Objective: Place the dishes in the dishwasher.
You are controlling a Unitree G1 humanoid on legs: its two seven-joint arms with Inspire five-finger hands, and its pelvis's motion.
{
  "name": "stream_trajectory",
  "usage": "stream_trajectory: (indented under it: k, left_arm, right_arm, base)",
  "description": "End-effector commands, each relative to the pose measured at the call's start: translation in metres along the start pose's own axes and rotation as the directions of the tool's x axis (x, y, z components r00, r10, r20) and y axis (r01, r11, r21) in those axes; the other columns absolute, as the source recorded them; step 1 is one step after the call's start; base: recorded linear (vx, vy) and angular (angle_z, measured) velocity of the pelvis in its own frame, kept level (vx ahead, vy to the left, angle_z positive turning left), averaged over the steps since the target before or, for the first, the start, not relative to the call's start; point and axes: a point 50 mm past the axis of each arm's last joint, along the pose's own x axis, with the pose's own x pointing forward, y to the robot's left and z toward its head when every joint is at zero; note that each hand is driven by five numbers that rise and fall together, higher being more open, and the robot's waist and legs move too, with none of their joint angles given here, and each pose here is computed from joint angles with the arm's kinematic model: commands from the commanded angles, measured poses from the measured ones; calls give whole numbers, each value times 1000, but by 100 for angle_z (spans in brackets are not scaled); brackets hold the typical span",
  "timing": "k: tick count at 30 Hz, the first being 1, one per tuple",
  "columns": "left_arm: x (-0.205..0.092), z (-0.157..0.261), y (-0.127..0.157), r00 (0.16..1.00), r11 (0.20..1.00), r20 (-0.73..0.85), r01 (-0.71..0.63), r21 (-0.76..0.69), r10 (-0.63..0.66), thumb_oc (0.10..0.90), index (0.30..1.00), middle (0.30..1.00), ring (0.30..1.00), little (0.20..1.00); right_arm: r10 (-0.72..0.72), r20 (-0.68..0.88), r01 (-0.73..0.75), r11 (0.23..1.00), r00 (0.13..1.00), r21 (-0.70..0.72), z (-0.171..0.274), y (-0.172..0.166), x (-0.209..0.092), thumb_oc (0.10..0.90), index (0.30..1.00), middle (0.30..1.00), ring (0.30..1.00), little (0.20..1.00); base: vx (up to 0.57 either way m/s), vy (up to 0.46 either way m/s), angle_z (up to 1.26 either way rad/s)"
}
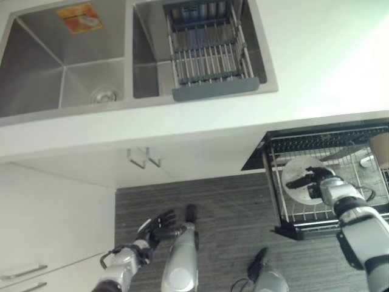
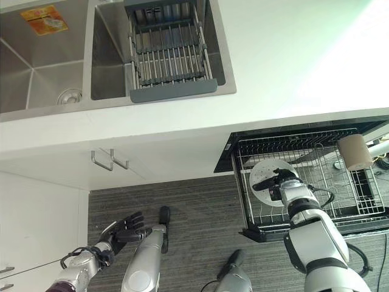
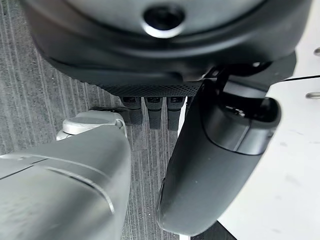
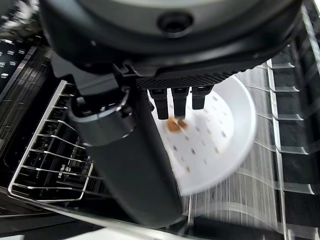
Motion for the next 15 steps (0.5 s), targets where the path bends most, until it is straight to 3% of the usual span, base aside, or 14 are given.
stream_trajectory:
  k: [1, 10, 12, 15]
  left_arm:
    - [-1, 5, 5, 1000, 999, 22, -11, 44, 10, 800, 900, 900, 900, 900]
    - [-13, -12, 21, 996, 996, -5, -84, 13, 84, 800, 900, 900, 900, 900]
    - [-18, -19, 24, 994, 995, -11, -105, 2, 105, 800, 900, 900, 900, 900]
    - [-20, -24, 25, 992, 992, -15, -125, -10, 125, 800, 900, 900, 900, 900]
  right_arm:
    - [-11, 164, -3, 996, 986, 88, 30, -34, -10, 800, 900, 900, 900, 900]
    - [20, 422, -141, 957, 906, 255, 49, -48, -32, 800, 900, 900, 900, 900]
    - [-11, 482, -195, 906, 876, 375, 51, -53, -42, 800, 900, 900, 900, 900]
    - [-22, 546, -248, 875, 838, 416, 51, -61, -52, 800, 900, 900, 900, 900]
  base:
    - [-26, -4, -8]
    - [-7, -6, -13]
    - [-22, 12, -24]
    - [-17, 6, -27]
